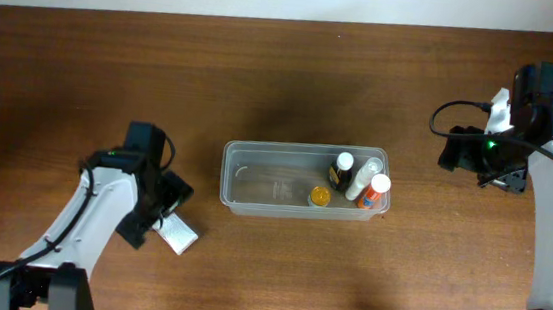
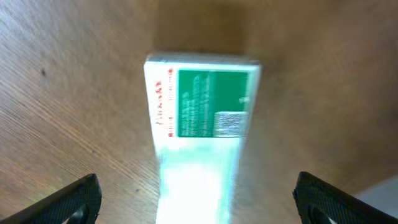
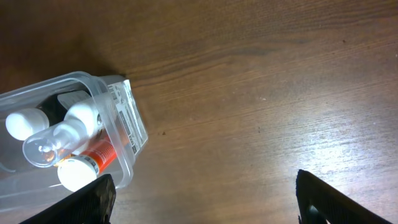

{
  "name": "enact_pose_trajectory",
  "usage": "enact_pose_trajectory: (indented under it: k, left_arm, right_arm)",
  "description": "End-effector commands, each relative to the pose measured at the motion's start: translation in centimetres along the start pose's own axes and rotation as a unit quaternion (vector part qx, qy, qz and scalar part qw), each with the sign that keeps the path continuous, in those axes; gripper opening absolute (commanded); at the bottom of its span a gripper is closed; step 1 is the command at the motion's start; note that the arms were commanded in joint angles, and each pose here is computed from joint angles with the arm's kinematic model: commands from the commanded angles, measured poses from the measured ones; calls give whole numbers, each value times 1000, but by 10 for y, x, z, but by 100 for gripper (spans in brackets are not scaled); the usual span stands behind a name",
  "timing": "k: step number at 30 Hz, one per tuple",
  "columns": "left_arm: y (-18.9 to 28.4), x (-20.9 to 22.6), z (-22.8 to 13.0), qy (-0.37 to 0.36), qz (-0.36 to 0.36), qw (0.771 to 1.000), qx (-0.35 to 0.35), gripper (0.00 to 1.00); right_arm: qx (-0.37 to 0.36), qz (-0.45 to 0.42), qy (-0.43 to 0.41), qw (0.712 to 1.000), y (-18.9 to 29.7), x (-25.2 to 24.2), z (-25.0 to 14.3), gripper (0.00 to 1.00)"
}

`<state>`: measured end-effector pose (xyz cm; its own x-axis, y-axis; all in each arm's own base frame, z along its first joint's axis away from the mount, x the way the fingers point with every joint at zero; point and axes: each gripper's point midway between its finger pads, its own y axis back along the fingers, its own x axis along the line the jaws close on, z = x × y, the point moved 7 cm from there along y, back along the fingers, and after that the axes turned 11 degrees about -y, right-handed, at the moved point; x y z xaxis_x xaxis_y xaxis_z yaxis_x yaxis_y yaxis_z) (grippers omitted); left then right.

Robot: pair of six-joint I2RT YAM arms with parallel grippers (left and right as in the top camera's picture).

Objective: Pack container
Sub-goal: 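Grasp the white-green medicine box with the left gripper and lay it in the container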

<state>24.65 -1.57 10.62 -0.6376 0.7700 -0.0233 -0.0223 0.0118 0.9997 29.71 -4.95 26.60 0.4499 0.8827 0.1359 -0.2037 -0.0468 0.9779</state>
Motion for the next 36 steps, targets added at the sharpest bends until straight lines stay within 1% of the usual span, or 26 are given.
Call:
enact_pose_trajectory:
  k: [1, 11, 18, 19, 21, 23, 24, 28, 32, 34, 36]
  left_arm:
    - [-11, 2, -6, 4, -10, 1000, 15, 99]
    - [-28, 6, -10, 4, -16, 1000, 9, 99]
    - [-40, 7, -11, 5, -1, 1000, 25, 99]
    - [-43, 8, -12, 5, 4, 1000, 30, 97]
    - [-44, 8, -12, 5, 5, 999, 32, 89]
    - [-43, 8, -12, 5, 5, 999, 31, 71]
    - [-43, 8, -12, 5, 5, 999, 31, 65]
    - [-41, 6, -10, -3, 1, 1000, 27, 48]
    - [-30, -4, 1, -44, -17, 999, 8, 33]
    - [-18, -12, 8, -61, -29, 998, -7, 30]
    - [8, -25, 22, -89, -54, 994, -41, 28]
  right_arm:
    - [-4, 5, -1, 1000, 3, -1, -1, 84]
    - [-3, 5, -1, 1000, 3, -1, -2, 84]
    - [-3, 5, -1, 1000, 3, -1, -2, 84]
    - [-3, 5, -1, 1000, 3, -1, -2, 84]
    - [-2, 5, -1, 1000, 3, -1, -2, 84]
    - [-2, 5, -1, 1000, 3, -1, -2, 84]
    - [-2, 5, -1, 1000, 3, -1, -2, 84]
    - [-2, 5, -1, 1000, 3, -1, -2, 85]
    - [-2, 5, -1, 1000, 3, -1, -2, 85]
    - [-2, 5, -1, 1000, 3, -1, -2, 85]
    - [-2, 5, -1, 1000, 3, -1, -2, 84]
